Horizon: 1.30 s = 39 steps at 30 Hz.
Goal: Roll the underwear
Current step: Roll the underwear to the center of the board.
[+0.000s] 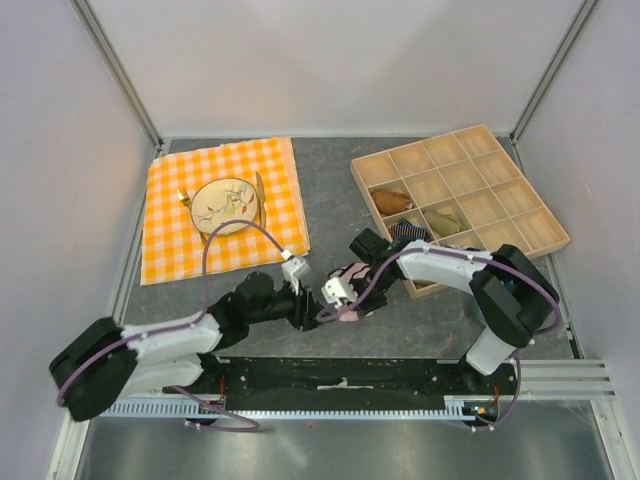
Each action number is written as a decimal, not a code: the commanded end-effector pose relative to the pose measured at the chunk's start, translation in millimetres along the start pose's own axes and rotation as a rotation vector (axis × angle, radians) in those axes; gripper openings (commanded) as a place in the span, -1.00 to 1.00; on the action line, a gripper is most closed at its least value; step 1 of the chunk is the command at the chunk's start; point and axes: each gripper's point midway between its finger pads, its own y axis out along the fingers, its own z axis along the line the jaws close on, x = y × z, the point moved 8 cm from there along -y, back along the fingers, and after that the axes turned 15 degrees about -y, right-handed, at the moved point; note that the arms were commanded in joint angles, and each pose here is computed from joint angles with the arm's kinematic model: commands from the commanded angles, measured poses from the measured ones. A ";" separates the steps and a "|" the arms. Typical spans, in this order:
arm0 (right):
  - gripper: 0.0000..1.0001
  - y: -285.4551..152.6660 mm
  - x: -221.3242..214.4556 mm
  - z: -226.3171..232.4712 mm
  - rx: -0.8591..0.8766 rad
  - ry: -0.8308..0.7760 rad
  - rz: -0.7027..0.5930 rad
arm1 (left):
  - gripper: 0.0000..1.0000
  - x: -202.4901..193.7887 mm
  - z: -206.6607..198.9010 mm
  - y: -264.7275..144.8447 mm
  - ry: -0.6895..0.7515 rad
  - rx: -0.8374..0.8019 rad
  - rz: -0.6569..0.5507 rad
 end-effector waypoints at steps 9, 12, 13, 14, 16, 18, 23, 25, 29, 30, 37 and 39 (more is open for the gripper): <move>-0.74 1.8 -30.3 11.5 0.399 0.556 -0.327 | 0.08 -33.5 -40.4 -13.1 0.744 -0.111 -0.216; -0.74 4.6 -42.7 12.8 0.448 0.642 -0.331 | 0.11 -32.3 -50.2 0.3 0.902 -0.081 -0.189; -0.74 7.4 -46.9 11.8 0.456 0.658 -0.331 | 0.12 -34.1 -43.9 8.7 0.967 -0.035 -0.150; -0.74 7.5 -48.9 12.5 0.461 0.669 -0.332 | 0.13 -35.3 -42.5 14.6 0.999 -0.015 -0.126; -0.74 8.7 -52.7 14.0 0.465 0.675 -0.330 | 0.14 -37.4 -44.2 31.7 1.082 0.016 -0.066; -0.74 7.8 -54.2 14.5 0.461 0.678 -0.330 | 0.15 -35.3 -51.5 44.9 1.127 0.025 -0.043; -0.74 7.8 -55.7 15.4 0.463 0.682 -0.330 | 0.16 -39.8 -40.0 72.7 1.232 0.105 0.035; -0.74 7.5 -56.6 15.7 0.461 0.684 -0.329 | 0.16 -39.5 -39.8 78.4 1.254 0.116 0.045; -0.73 7.5 -57.1 16.0 0.460 0.683 -0.330 | 0.11 -43.9 -27.2 88.7 1.275 0.175 0.103; -0.73 7.2 -56.9 16.3 0.462 0.684 -0.331 | 0.08 -45.5 -24.2 92.6 1.277 0.187 0.118; -0.38 -9.2 -52.5 8.1 0.400 0.626 -0.310 | -0.97 -56.7 -16.1 97.1 1.139 0.253 0.233; -0.31 -24.9 -54.0 1.1 0.330 0.594 -0.290 | -0.97 -64.9 -12.5 90.6 1.048 0.263 0.275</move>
